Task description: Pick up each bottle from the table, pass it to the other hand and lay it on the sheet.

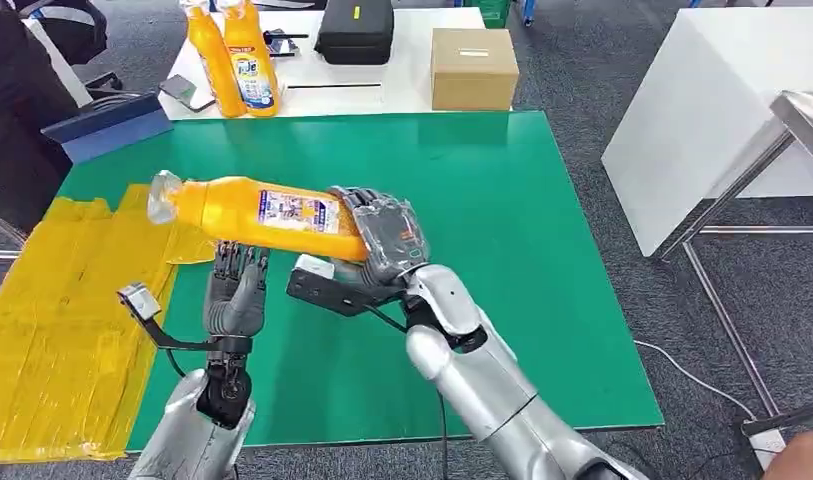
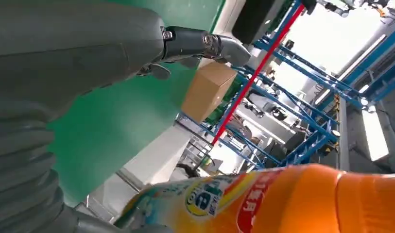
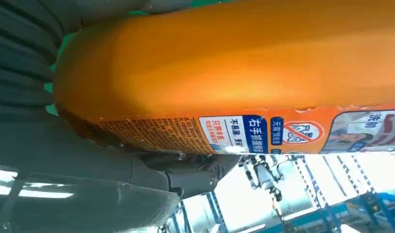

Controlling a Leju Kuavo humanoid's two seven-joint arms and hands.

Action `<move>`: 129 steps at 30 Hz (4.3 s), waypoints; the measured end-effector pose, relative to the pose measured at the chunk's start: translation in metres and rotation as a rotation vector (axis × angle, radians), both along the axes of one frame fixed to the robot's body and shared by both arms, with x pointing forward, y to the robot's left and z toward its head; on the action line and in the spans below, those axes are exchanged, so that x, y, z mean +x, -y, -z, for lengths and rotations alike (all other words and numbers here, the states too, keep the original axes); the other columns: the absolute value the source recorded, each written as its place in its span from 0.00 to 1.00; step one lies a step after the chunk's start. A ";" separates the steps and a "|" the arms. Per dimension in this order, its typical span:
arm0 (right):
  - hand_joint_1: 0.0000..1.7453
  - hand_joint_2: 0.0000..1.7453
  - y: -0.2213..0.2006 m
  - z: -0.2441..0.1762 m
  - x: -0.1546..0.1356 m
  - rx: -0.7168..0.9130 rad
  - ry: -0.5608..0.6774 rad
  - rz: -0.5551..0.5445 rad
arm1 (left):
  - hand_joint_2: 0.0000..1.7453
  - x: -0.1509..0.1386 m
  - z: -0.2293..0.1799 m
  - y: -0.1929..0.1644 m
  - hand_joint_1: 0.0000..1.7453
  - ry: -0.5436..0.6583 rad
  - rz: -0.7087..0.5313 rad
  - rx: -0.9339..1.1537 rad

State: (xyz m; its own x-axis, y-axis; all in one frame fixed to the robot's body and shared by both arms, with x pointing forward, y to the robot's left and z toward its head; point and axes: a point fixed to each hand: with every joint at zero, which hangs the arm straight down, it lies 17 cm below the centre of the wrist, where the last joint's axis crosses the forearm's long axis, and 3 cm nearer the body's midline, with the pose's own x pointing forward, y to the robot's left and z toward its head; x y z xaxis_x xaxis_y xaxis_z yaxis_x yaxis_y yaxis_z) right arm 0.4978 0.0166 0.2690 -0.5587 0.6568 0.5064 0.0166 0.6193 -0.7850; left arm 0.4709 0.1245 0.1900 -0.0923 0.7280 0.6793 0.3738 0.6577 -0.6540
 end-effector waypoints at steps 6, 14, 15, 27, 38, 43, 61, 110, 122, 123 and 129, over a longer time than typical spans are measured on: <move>1.00 1.00 -0.014 0.016 0.006 0.008 -0.057 -0.028 | 1.00 0.003 0.000 -0.004 0.00 0.014 -0.018 0.013; 1.00 1.00 -0.017 0.051 0.016 -0.011 -0.145 -0.029 | 1.00 0.010 -0.002 -0.006 0.00 0.016 -0.031 0.029; 1.00 1.00 -0.017 0.054 0.017 -0.014 -0.153 -0.029 | 1.00 0.011 -0.002 -0.006 0.00 0.016 -0.030 0.029; 1.00 1.00 -0.031 0.085 0.016 0.023 -0.299 -0.026 | 1.00 0.021 -0.010 0.002 0.00 0.012 -0.023 0.017; 1.00 1.00 -0.069 0.091 -0.005 -0.024 -0.339 -0.075 | 1.00 0.027 -0.011 0.004 0.00 -0.006 -0.028 0.005; 1.00 1.00 -0.079 0.100 -0.015 -0.064 -0.343 -0.094 | 1.00 0.028 -0.009 0.001 0.00 -0.013 -0.036 0.002; 1.00 1.00 -0.090 0.111 -0.023 -0.125 -0.351 -0.126 | 1.00 0.028 0.002 -0.008 1.00 -0.043 -0.057 0.005; 0.00 0.00 -0.102 0.120 -0.036 -0.147 -0.361 -0.163 | 1.00 0.020 -0.005 -0.021 1.00 -0.042 -0.086 -0.017; 0.00 0.00 -0.101 0.120 -0.036 -0.147 -0.361 -0.164 | 1.00 0.021 -0.006 -0.023 1.00 -0.040 -0.091 -0.018; 0.00 0.00 -0.101 0.121 -0.036 -0.147 -0.360 -0.165 | 1.00 0.021 -0.006 -0.022 1.00 -0.040 -0.090 -0.018; 0.00 0.00 -0.101 0.122 -0.036 -0.154 -0.357 -0.167 | 1.00 0.020 -0.006 -0.021 1.00 -0.039 -0.086 -0.016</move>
